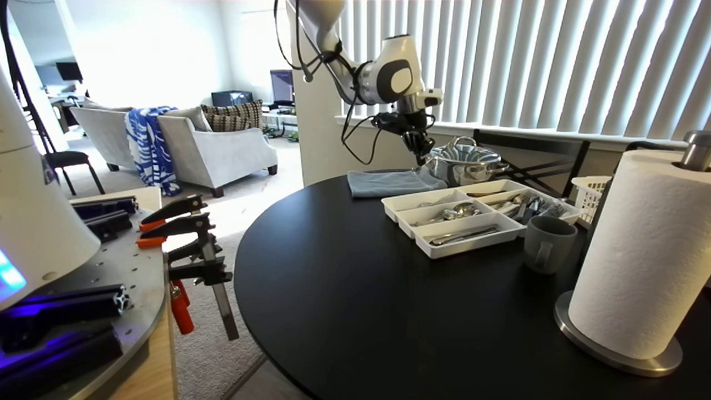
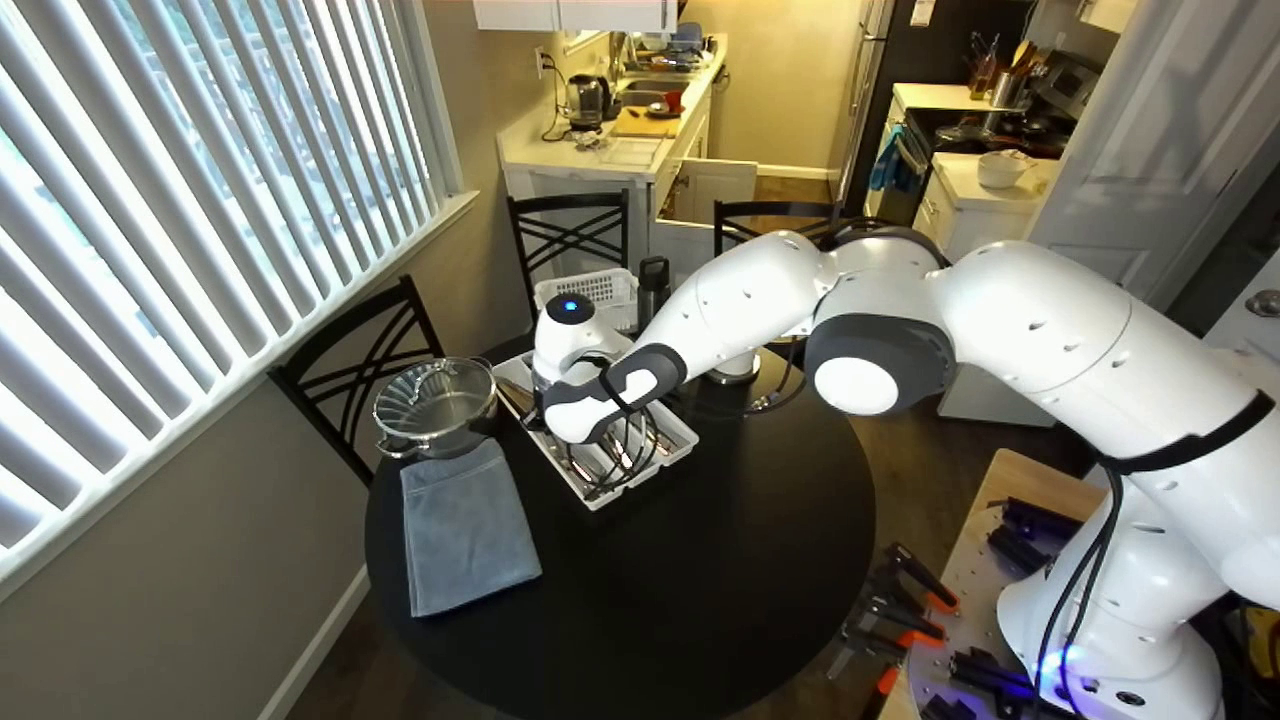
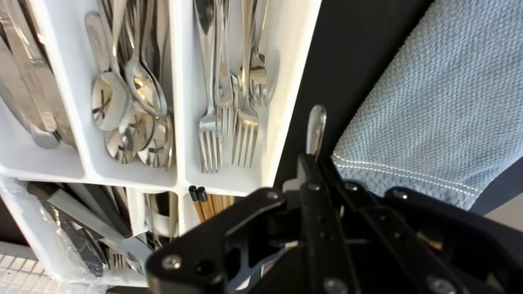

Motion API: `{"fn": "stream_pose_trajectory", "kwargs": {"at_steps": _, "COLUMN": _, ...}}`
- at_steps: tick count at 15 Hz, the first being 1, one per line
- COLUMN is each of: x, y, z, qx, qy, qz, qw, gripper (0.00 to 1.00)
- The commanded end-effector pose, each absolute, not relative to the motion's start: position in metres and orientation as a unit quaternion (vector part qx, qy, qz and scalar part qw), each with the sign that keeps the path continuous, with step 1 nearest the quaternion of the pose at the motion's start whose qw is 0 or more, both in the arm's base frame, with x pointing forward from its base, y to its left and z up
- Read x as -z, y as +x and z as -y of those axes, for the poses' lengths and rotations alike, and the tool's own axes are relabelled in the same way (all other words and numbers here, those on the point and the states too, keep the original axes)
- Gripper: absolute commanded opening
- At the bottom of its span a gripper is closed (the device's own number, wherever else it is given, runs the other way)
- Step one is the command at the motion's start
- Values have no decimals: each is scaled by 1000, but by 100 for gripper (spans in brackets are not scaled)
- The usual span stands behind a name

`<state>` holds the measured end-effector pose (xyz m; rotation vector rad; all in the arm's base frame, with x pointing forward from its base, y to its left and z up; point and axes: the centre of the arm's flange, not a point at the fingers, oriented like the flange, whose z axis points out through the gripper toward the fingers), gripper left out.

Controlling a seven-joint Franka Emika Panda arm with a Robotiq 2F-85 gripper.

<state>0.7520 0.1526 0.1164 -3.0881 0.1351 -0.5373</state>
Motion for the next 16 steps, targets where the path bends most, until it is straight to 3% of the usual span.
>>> {"fn": "stream_pose_trajectory", "kwargs": {"at_steps": 1, "x": -153, "y": 679, "z": -149, "qx": 115, "qy": -991, "qz": -58, "qw": -21, "gripper": 1}}
{"fn": "stream_pose_trajectory", "kwargs": {"at_steps": 6, "x": -159, "y": 628, "z": -157, "qx": 36, "qy": -999, "qz": -28, "qw": -10, "gripper": 1}}
{"fn": "stream_pose_trajectory", "kwargs": {"at_steps": 16, "x": -118, "y": 511, "z": -128, "qx": 41, "qy": -995, "qz": -76, "qw": 49, "gripper": 1}}
